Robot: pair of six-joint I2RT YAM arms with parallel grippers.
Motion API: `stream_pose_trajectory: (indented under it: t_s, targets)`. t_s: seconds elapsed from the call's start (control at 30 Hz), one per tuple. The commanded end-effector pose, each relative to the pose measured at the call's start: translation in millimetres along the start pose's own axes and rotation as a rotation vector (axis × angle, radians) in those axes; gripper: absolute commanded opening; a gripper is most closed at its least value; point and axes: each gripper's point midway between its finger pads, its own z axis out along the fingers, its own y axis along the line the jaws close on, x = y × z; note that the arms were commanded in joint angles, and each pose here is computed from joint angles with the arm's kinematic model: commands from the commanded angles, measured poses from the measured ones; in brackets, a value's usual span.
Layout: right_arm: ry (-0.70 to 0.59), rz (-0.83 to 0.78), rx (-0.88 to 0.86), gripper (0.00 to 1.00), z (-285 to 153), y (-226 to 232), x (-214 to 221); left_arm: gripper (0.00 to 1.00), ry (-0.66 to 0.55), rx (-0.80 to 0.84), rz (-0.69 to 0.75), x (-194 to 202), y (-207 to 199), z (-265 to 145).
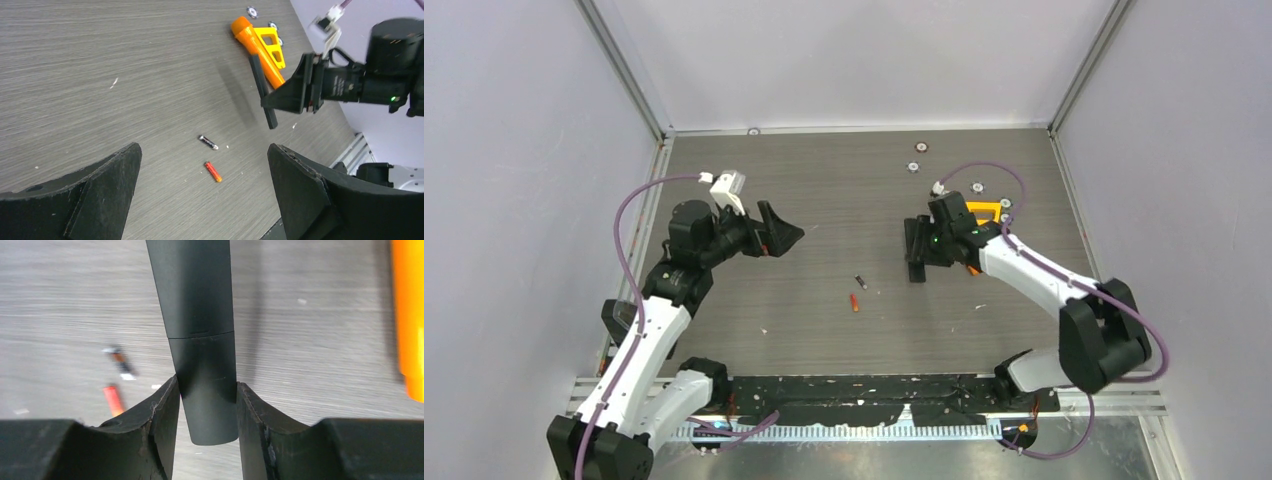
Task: Load the batteries into the remote control
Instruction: Pick up the remote control from the center of the board, then adjust the remote control.
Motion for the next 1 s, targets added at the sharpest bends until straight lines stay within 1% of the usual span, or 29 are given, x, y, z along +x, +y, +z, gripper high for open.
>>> stream_pose_trajectory:
  t_s: [0.0, 0.03, 0.07, 0.1, 0.13, 0.23, 0.33, 0.47, 0.57, 0.63, 0.83, 0.97]
  targets:
    - [-0.174, 0.115, -0.385, 0.24, -52.2, 77.6, -51.2, 1.0, -0.038, 0.131, 0.035, -4.0, -29.9, -4.3]
    - [-0.208, 0.153, -0.443, 0.24, -64.4, 89.0, -61.3, 1.0, -0.042, 0.151, 0.043, -3.4, -36.5, -5.5]
    - [-0.206, 0.166, -0.494, 0.24, -72.3, 97.7, -63.1, 1.0, -0.049, 0.17, 0.051, -3.2, -43.5, -6.1]
    - [-0.242, 0.212, -0.559, 0.24, -85.2, 108.9, -74.3, 1.0, -0.053, 0.197, 0.065, -2.0, -53.7, -6.6]
    - [-0.244, 0.226, -0.611, 0.24, -94.8, 116.4, -75.8, 1.0, -0.065, 0.216, 0.079, -2.5, -61.8, -7.0]
    - [-0.301, 0.333, -0.769, 0.24, -127.2, 140.8, -99.6, 1.0, -0.097, 0.254, 0.11, -4.2, -83.4, -6.2]
    - [-0.322, 0.405, -0.837, 0.24, -147.8, 150.3, -110.8, 1.0, -0.148, 0.265, 0.144, -10.5, -101.0, -4.9]
    - [-0.33, 0.509, -0.912, 0.24, -173.0, 158.7, -114.8, 1.0, -0.173, 0.255, 0.188, -14.2, -113.7, 6.6]
    - [-0.342, 0.541, -0.936, 0.24, -186.4, 163.0, -115.8, 0.99, -0.167, 0.255, 0.199, -17.8, -122.2, 17.8]
    - [-0.357, 0.556, -0.952, 0.24, -196.8, 164.8, -116.1, 0.97, -0.172, 0.252, 0.211, -21.2, -128.2, 24.5]
    - [-0.371, 0.605, -0.92, 0.25, -198.3, 163.0, -110.3, 0.95, -0.184, 0.26, 0.287, -25.7, -147.1, 39.1]
    - [-0.381, 0.616, -0.907, 0.25, -199.2, 162.1, -108.8, 0.9, -0.182, 0.279, 0.288, -25.1, -157.9, 42.4]
